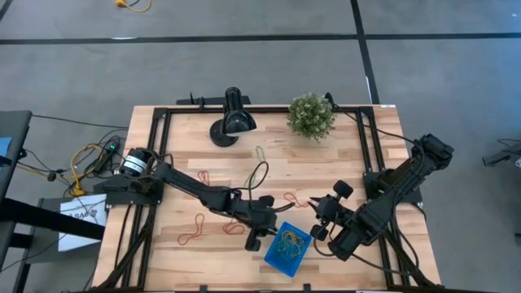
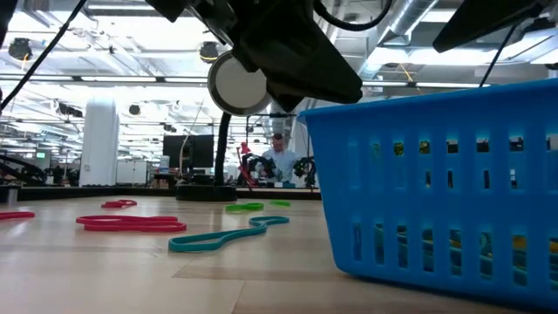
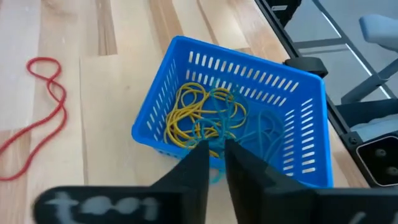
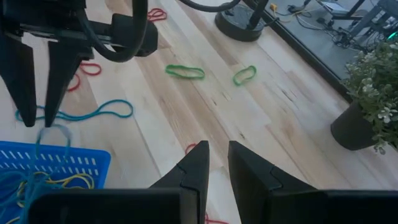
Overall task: Pick and place items into bin
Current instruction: Put the blue rubber band into the blue bin
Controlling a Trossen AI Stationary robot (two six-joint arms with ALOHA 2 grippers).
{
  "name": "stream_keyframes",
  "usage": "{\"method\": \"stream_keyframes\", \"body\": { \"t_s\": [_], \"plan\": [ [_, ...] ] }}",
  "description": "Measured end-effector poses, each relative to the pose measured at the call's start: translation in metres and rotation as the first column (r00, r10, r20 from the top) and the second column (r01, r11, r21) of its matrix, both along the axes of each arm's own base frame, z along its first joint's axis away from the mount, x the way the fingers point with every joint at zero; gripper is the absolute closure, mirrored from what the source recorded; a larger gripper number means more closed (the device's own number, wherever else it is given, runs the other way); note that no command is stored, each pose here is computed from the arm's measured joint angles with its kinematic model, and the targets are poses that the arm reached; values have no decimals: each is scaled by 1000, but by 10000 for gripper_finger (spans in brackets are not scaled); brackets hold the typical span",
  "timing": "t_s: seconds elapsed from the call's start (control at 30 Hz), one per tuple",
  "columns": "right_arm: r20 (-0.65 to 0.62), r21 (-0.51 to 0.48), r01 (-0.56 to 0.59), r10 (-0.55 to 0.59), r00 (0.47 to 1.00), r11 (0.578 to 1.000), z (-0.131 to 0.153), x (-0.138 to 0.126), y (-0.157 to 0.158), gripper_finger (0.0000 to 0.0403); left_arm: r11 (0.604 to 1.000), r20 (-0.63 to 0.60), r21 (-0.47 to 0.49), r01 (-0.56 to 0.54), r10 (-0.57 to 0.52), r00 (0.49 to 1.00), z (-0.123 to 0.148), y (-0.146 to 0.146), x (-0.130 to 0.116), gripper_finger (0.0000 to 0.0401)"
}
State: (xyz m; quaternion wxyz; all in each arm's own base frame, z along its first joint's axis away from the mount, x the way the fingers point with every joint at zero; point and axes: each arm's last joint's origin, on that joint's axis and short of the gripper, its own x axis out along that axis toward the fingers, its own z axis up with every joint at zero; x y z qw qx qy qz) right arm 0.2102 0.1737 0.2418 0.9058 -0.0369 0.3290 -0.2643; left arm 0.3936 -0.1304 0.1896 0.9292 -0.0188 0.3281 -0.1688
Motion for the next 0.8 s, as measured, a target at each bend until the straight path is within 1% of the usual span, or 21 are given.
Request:
{"method": "stream_keyframes", "body": {
  "t_s": [0.13,0.27,0.37,0.43,0.47,0.53,0.63,0.7,0.77,0.8],
  "plan": [
    [-1,-1,0,0,1000,1000,0,0,0,349,1000,10,7,3,-3,1000,1,0,0,323],
    [-6,-7,-5,5,1000,1000,0,0,0,349,999,30,-23,35,-34,999,9,-2,4,298],
    [-6,-7,-5,5,1000,1000,0,0,0,349,993,43,-70,97,-94,995,23,-6,9,292],
    [-6,-7,-5,5,1000,1000,0,0,0,349,988,7,-84,131,-131,991,32,-7,10,292],
    [-6,-7,-5,5,1000,1000,0,0,0,349,986,-25,-75,149,-152,988,37,-7,10,293],
    [-6,-7,-5,5,1000,1000,0,0,0,349,983,-125,-28,181,-184,975,47,-6,8,296],
    [-6,-7,-5,5,1000,1000,0,0,0,349,970,-337,101,219,-174,925,66,5,-4,300],
    [-6,-7,-5,5,1000,1000,0,0,0,349,957,-462,207,203,-87,882,80,14,-15,303],
    [-6,-8,-6,5,1000,1000,0,0,0,349,930,-547,335,147,65,834,93,23,-27,305],
    [-6,-7,-6,5,1000,1000,0,0,0,349,906,-561,409,107,157,813,101,27,-32,305]
  ]
}}
